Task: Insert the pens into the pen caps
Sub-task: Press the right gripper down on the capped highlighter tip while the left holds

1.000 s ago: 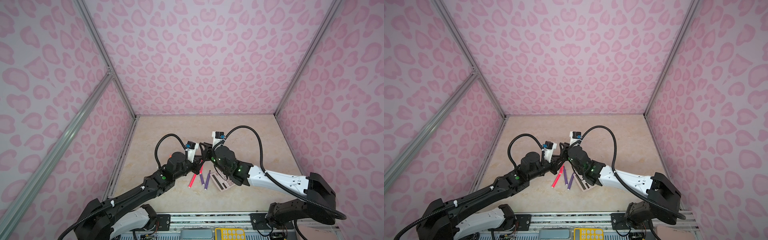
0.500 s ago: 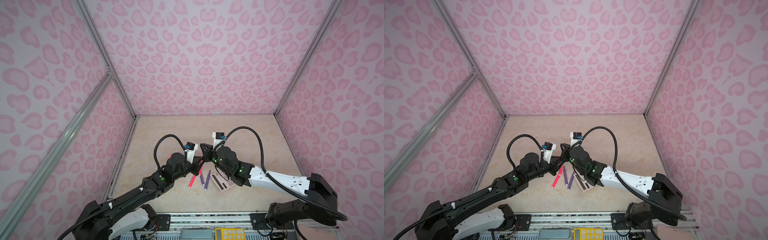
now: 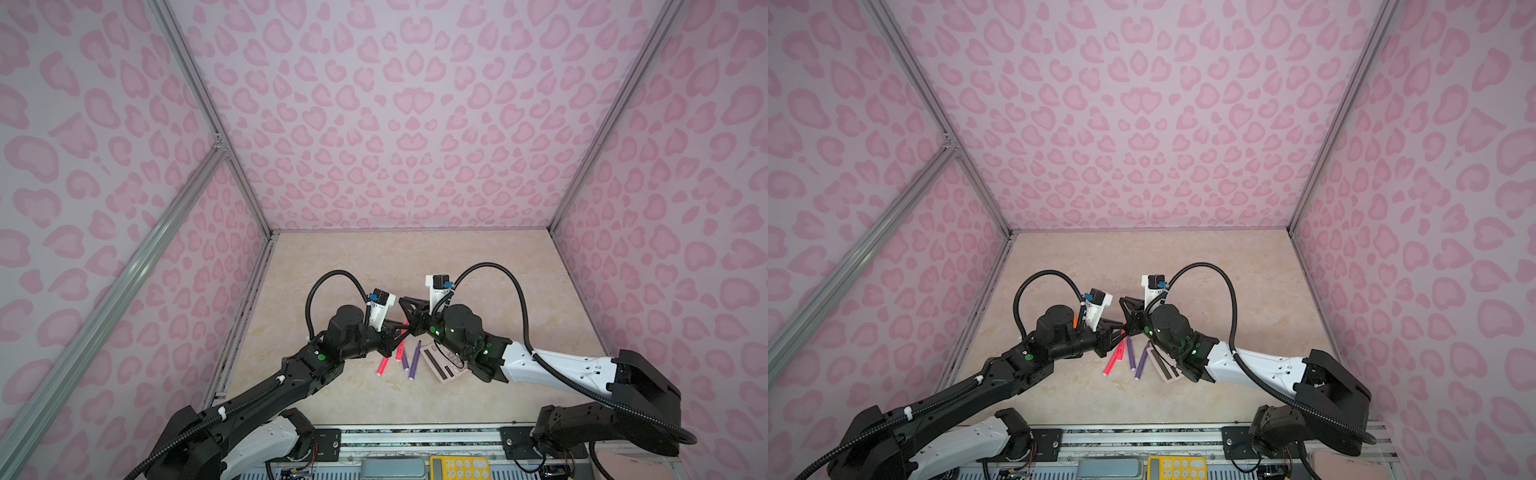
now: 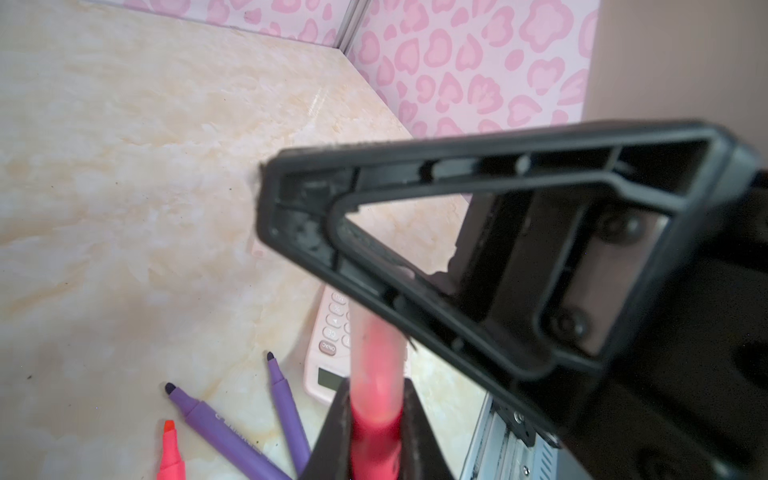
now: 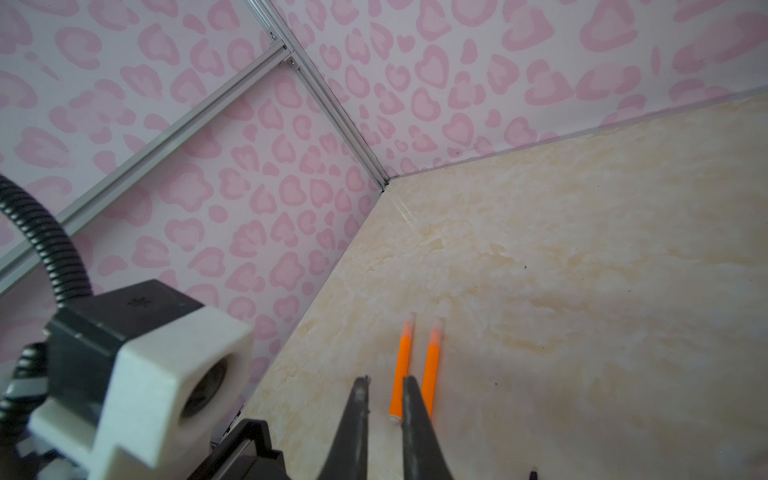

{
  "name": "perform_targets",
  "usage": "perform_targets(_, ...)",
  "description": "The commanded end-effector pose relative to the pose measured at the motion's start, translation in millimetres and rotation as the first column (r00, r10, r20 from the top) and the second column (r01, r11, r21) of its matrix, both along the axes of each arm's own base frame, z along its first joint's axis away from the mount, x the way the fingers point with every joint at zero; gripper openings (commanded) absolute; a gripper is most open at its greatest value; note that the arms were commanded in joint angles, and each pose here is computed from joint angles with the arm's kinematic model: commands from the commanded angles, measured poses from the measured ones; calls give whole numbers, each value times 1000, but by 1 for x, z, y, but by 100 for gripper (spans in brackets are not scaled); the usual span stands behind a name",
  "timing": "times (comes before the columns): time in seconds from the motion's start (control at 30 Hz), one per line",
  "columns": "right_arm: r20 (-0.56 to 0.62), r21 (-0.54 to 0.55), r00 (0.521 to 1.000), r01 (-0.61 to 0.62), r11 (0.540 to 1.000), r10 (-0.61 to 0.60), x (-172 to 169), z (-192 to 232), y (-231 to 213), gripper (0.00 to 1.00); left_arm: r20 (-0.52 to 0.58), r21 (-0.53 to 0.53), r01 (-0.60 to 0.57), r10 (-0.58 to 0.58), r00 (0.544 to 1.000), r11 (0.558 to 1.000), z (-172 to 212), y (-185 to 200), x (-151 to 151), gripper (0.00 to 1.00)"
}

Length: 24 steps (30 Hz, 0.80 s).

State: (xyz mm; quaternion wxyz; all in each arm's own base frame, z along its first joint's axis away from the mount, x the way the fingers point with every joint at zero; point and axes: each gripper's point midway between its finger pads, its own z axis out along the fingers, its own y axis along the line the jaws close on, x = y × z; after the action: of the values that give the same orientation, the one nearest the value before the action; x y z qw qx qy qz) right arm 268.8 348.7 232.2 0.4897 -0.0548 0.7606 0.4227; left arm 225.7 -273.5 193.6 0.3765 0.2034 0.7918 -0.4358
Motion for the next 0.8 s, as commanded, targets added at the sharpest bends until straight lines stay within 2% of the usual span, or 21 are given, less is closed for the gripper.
perform_targets(0.0, -85, -48, 987, -137, 989, 133, -27, -35, 12, 0, 111, -122, -96, 110, 988, 988, 40, 5, 25, 4)
perform_targets(0.33, -103, -104, 990, -104, 989, 93, -48, -57, 16, 0, 116, -113, -156, 169, 979, 981, 39, 17, 33, 4)
perform_targets(0.57, -134, -173, 991, -49, 984, 26, -47, -70, 15, 0, 151, -72, -251, 259, 954, 965, 38, 34, 41, 4)
perform_targets(0.77, -117, -205, 993, -45, 978, 21, -52, -74, 20, 0, 174, -62, -291, 297, 939, 955, 42, 43, 43, 4)
